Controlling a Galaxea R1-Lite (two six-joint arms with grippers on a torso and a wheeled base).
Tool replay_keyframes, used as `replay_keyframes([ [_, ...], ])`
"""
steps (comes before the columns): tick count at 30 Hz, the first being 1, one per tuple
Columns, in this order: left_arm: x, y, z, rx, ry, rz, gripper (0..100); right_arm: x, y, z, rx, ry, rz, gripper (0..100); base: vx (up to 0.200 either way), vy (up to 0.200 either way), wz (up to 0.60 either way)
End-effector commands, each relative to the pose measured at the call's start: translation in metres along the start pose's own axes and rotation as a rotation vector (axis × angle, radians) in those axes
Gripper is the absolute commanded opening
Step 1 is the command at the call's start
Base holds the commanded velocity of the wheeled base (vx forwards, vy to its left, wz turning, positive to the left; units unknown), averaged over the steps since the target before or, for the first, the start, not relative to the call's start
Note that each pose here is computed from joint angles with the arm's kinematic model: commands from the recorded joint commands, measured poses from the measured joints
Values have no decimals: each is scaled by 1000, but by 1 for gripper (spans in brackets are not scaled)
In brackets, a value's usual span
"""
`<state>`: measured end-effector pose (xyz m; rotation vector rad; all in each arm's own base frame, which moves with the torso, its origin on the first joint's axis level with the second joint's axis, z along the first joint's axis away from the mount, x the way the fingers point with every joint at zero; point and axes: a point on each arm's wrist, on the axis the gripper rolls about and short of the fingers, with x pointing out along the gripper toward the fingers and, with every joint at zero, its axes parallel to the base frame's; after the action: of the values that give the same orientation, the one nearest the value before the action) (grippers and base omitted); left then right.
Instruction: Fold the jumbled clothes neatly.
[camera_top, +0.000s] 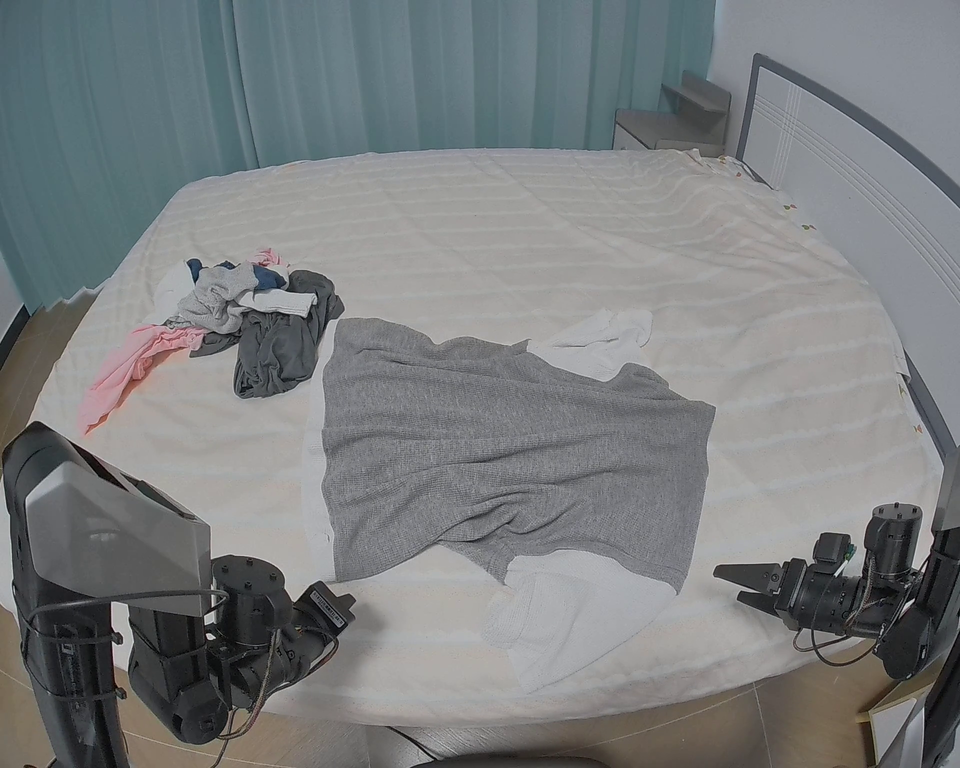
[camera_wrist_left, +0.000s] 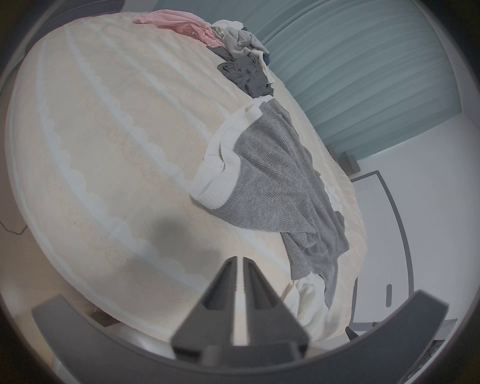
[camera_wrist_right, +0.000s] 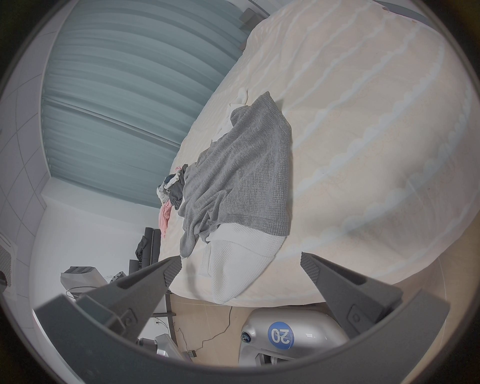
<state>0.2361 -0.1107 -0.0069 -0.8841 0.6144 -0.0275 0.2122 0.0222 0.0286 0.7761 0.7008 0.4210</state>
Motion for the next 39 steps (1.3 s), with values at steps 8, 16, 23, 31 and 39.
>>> replay_keyframes([
  [8,11,-6,2,-6,-29,-24,100,-1,-1,-4,8,17,-7,100,0,0,0],
  [16,33,-7,11,-27,-80,-44,100,-1,0,-4,7,16,-6,100,0,0,0],
  [23,41,-5,12,-26,-100,-34,100,-1,0,-4,5,15,-3,100,0,0,0],
  [31,54,-5,14,20,-118,-38,100,-2,1,-3,3,10,-3,100,0,0,0],
  [39,57,-3,16,33,-104,-1,0,-2,1,-3,2,8,-1,100,0,0,0],
])
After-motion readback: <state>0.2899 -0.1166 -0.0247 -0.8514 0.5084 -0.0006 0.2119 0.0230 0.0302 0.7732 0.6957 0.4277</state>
